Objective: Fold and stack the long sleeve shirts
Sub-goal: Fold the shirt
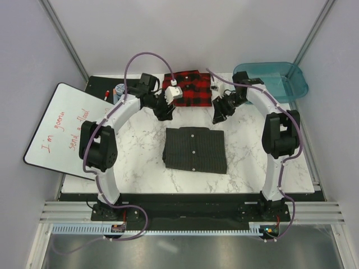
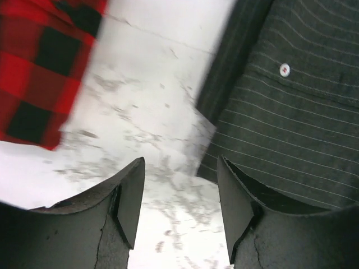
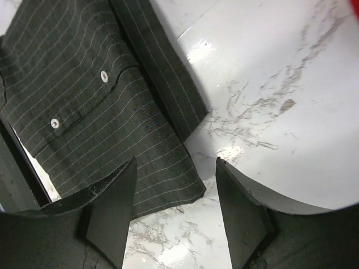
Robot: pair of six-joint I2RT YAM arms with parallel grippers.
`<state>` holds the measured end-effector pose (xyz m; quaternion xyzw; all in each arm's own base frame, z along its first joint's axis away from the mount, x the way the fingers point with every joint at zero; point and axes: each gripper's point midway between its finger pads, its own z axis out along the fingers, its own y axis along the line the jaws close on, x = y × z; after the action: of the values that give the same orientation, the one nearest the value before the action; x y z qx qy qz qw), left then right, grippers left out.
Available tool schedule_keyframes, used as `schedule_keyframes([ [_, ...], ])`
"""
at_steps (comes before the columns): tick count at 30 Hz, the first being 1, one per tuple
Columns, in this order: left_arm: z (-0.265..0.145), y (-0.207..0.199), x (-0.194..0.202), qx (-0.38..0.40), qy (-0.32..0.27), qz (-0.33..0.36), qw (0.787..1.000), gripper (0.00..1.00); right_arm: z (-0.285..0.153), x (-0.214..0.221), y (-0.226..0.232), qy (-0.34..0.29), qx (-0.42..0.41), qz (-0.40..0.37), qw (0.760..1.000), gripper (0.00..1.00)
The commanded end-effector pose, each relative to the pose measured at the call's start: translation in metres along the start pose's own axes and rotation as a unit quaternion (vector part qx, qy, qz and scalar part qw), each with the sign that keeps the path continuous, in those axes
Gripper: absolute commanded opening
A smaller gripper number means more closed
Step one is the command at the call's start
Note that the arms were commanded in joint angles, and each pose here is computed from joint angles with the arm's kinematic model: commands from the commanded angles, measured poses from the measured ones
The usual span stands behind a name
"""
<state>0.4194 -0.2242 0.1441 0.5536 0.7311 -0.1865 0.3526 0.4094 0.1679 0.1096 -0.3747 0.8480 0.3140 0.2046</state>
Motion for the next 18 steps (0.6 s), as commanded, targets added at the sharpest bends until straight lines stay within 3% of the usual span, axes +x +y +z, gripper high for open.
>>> schedule_keyframes([
  [1, 0.019, -0.041, 0.029, 0.098, 0.033, -0.129, 0.986, 0.62, 0.018, 0.022, -0.001, 0.037, -0.016, -0.019, 0.999, 0.66],
  [12, 0.046, -0.052, 0.054, 0.143, 0.058, -0.188, 0.97, 0.63, 0.043, 0.061, 0.013, 0.102, -0.041, -0.036, 0.993, 0.62],
  [15, 0.038, -0.059, 0.04, 0.164, 0.037, -0.187, 0.968, 0.42, 0.042, 0.062, 0.015, 0.104, -0.044, -0.038, 0.993, 0.36],
  [16, 0.033, -0.062, 0.036, 0.171, 0.034, -0.19, 0.966, 0.25, 0.038, 0.059, 0.019, 0.103, -0.044, -0.04, 0.993, 0.18],
  [18, 0.024, -0.063, 0.026, 0.172, 0.021, -0.189, 0.966, 0.08, 0.031, 0.05, 0.021, 0.094, -0.038, -0.045, 0.994, 0.03],
])
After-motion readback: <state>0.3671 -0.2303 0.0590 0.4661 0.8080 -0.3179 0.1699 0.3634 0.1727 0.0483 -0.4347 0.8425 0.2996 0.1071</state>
